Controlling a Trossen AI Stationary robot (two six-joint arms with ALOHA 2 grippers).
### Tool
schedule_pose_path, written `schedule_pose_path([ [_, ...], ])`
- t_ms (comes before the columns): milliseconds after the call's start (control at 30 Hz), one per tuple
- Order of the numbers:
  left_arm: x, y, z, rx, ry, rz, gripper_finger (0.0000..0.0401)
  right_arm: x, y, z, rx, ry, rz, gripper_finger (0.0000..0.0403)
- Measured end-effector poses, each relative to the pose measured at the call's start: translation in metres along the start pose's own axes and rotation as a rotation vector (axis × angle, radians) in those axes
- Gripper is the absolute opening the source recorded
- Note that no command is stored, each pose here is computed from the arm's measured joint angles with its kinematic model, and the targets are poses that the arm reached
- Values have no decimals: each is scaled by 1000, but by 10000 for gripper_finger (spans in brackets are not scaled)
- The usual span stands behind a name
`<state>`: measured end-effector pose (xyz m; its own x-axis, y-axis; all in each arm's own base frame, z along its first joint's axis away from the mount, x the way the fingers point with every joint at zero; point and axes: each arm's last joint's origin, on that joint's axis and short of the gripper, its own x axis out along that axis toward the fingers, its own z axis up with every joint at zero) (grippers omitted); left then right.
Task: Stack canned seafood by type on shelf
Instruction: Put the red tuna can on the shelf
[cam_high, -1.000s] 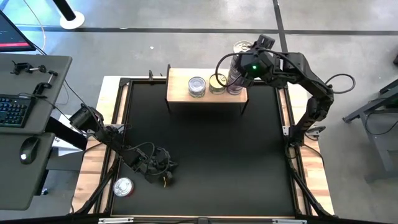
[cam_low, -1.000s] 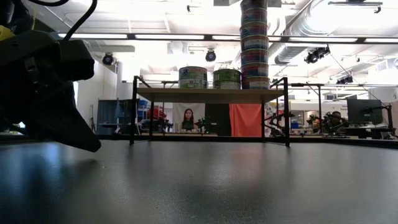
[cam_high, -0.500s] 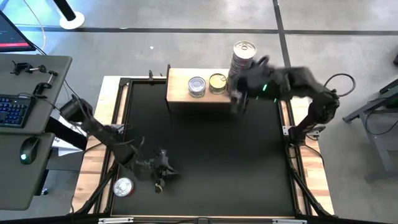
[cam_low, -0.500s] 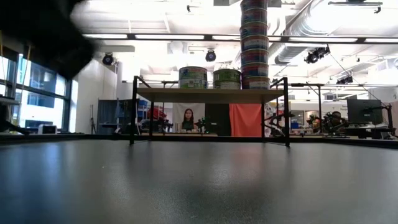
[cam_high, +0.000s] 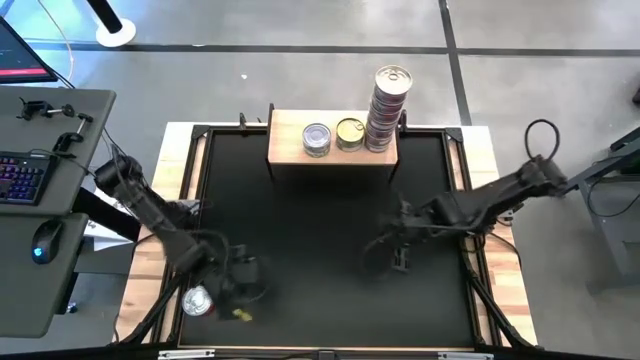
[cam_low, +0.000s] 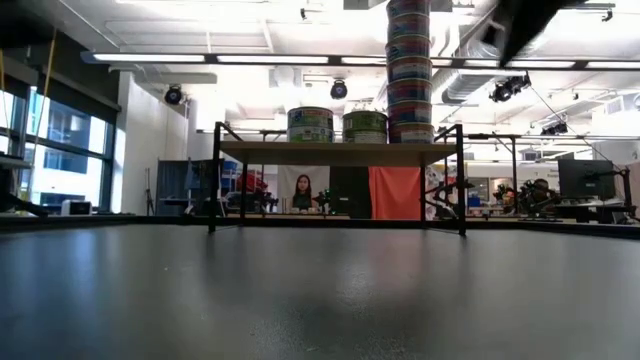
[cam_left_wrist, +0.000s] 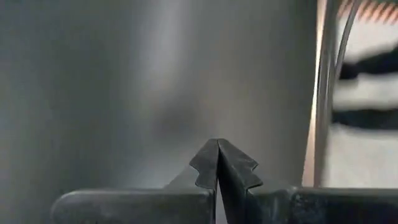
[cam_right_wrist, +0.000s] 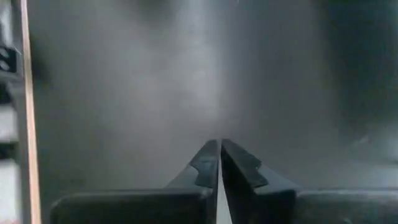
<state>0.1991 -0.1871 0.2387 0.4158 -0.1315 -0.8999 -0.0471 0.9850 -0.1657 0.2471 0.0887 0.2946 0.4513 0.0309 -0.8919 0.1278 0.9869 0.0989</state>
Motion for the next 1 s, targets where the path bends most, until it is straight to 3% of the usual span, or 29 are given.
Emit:
schedule_pose_path([
  [133, -2, -17, -46, -240, 375, 0, 0, 18, 1, -41, 194, -101, 94, 7],
  [200, -2, -27, -61, -295, 504, -8, 0, 25, 1, -53, 246, -144, 147, 3],
  [333, 7, -31, -80, -357, 698, 100, 0, 36, 1, -63, 298, -218, 180, 2],
  [533, 32, -31, -81, -430, 741, 206, 0, 37, 2, -60, 259, -263, 200, 0],
  [700, 57, -27, -78, -429, 770, 271, 0, 20, 9, -48, 192, -322, 224, 0],
  [867, 74, -21, -66, -428, 778, 252, 0, -6, 18, -38, 137, -335, 228, 0],
  [1000, 86, -10, -34, -417, 604, 172, 0, -22, 22, -33, 123, -348, 207, 0],
])
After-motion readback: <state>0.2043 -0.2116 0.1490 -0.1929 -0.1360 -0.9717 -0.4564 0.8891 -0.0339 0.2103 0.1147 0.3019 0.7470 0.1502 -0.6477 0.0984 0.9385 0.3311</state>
